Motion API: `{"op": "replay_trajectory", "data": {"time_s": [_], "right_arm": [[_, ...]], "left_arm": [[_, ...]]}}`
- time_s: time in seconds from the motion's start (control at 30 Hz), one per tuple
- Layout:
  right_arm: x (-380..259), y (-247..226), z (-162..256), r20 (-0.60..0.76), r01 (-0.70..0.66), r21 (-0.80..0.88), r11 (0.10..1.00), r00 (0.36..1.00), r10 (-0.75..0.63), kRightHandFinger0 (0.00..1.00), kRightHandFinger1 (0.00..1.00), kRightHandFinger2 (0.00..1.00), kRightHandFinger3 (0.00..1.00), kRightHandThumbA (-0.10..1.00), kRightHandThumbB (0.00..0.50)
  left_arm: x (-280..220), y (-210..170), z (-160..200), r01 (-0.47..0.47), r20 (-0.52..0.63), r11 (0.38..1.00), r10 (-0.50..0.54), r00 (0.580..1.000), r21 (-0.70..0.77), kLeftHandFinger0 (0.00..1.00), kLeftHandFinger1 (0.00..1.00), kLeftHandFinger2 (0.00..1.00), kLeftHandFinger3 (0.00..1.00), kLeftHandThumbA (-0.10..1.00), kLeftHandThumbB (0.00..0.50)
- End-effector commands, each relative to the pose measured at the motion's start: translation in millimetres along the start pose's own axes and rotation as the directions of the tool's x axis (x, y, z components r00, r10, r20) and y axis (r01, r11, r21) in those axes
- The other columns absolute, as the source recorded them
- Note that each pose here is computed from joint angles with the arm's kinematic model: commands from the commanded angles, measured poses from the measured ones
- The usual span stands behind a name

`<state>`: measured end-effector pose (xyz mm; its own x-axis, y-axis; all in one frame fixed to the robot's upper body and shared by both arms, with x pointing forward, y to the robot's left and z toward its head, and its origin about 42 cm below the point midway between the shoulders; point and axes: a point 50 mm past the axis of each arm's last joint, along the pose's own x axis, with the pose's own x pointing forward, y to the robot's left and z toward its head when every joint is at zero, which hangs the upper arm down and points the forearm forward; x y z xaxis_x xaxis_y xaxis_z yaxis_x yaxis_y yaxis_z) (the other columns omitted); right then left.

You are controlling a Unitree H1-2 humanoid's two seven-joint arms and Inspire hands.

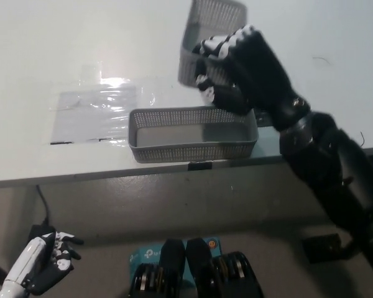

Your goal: The robot uses its right hand to pick up the grey box kept on the middle on the desk and place it on top of another box next to it in a right angle

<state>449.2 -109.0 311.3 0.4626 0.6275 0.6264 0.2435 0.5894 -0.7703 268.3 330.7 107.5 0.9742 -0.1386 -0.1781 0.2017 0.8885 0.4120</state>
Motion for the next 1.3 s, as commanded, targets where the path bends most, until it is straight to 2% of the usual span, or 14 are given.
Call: {"op": "replay_trajectory", "data": {"time_s": [0.0, 0.07, 0.2, 0.27, 0.4, 0.53, 0.6, 0.67, 0.73, 0.87, 0.9, 1.07, 1.13, 1.27], "right_arm": [[7, -14, 9, 0.026, 0.03, 0.057, 0.998, 0.999, -0.031, 0.0, 0.02, 0.39, 0.38, -0.1, 0.226], [0, -8, 12, 0.027, 0.023, 0.081, 0.996, 0.999, -0.025, 0.0, 0.0, 0.42, 0.37, -0.1, 0.215], [-7, 1, 12, 0.023, 0.028, 0.112, 0.993, 0.999, -0.031, 0.0, 0.0, 0.34, 0.28, -0.1, 0.208], [-14, 8, 12, 0.009, 0.009, 0.116, 0.993, 1.0, -0.01, 0.0, 0.0, 0.31, 0.24, -0.1, 0.183], [-19, 14, 10, -0.001, 0.003, 0.129, 0.992, 1.0, -0.003, 0.0, 0.0, 0.26, 0.2, -0.1, 0.201], [-25, 18, 8, -0.011, -0.012, 0.119, 0.993, 1.0, 0.013, 0.0, 0.0, 0.31, 0.24, -0.1, 0.194], [-33, 27, 5, -0.021, -0.053, 0.108, 0.993, 0.998, 0.055, 0.0, 0.06, 0.5, 0.39, -0.1, 0.142], [-36, 31, 3, -0.026, -0.065, 0.114, 0.991, 0.997, 0.068, 0.0, 0.08, 0.53, 0.42, -0.1, 0.147], [-40, 38, 3, -0.026, -0.082, 0.106, 0.991, 0.996, 0.085, 0.0, 0.09, 0.54, 0.43, -0.1, 0.171], [-50, 52, 3, -0.022, -0.116, 0.092, 0.989, 0.993, 0.118, 0.0, 0.08, 0.53, 0.46, -0.1, 0.14], [-53, 54, 3, -0.02, -0.117, 0.09, 0.989, 0.993, 0.12, 0.0, 0.07, 0.51, 0.45, -0.1, 0.173], [-60, 62, -2, -0.015, -0.132, 0.051, 0.99, 0.991, 0.133, 0.0, 0.04, 0.47, 0.43, -0.1, 0.194], [-63, 67, -6, -0.02, -0.143, 0.04, 0.989, 0.989, 0.144, 0.0, 0.03, 0.47, 0.43, -0.1, 0.145], [-69, 70, -11, -0.022, -0.158, 0.023, 0.987, 0.987, 0.159, 0.0, 0.01, 0.43, 0.38, -0.1, 0.129]], "left_arm": [[4, 10, 8, 0.003, 0.029, 0.998, -0.005, 1.0, 0.058, 0.38, 0.37, 0.42, 0.53, 0.09, 0.274], [3, 10, 9, 0.007, 0.025, 0.998, -0.009, 1.0, 0.055, 0.38, 0.37, 0.42, 0.53, 0.08, 0.268], [3, 9, 9, 0.006, 0.035, 0.998, -0.008, 0.999, 0.063, 0.38, 0.36, 0.4, 0.52, 0.08, 0.268], [2, 9, 9, 0.01, 0.031, 0.998, -0.012, 0.999, 0.06, 0.38, 0.37, 0.41, 0.51, 0.07, 0.272], [3, 10, 11, 0.014, 0.034, 0.997, -0.017, 0.999, 0.077, 0.39, 0.38, 0.43, 0.53, 0.08, 0.268], [5, 10, 13, 0.027, 0.032, 0.997, -0.029, 0.999, 0.073, 0.39, 0.38, 0.42, 0.52, 0.07, 0.268], [8, 10, 14, 0.031, 0.05, 0.997, -0.035, 0.998, 0.077, 0.38, 0.36, 0.41, 0.52, 0.06, 0.273], [10, 10, 17, 0.032, 0.05, 0.996, -0.037, 0.998, 0.084, 0.38, 0.36, 0.41, 0.52, 0.07, 0.279], [11, 10, 17, 0.034, 0.05, 0.996, -0.038, 0.998, 0.079, 0.38, 0.36, 0.41, 0.51, 0.08, 0.289], [11, 10, 17, 0.036, 0.041, 0.996, -0.039, 0.998, 0.083, 0.39, 0.37, 0.42, 0.52, 0.09, 0.293], [11, 10, 18, 0.039, 0.042, 0.995, -0.043, 0.998, 0.092, 0.38, 0.37, 0.43, 0.52, 0.08, 0.287], [11, 9, 19, 0.045, 0.057, 0.995, -0.05, 0.997, 0.089, 0.37, 0.35, 0.42, 0.51, 0.09, 0.299], [10, 9, 20, 0.051, 0.041, 0.994, -0.055, 0.998, 0.092, 0.39, 0.37, 0.44, 0.55, 0.11, 0.297], [12, 8, 20, 0.05, 0.052, 0.995, -0.054, 0.997, 0.082, 0.38, 0.36, 0.43, 0.55, 0.07, 0.3]]}}
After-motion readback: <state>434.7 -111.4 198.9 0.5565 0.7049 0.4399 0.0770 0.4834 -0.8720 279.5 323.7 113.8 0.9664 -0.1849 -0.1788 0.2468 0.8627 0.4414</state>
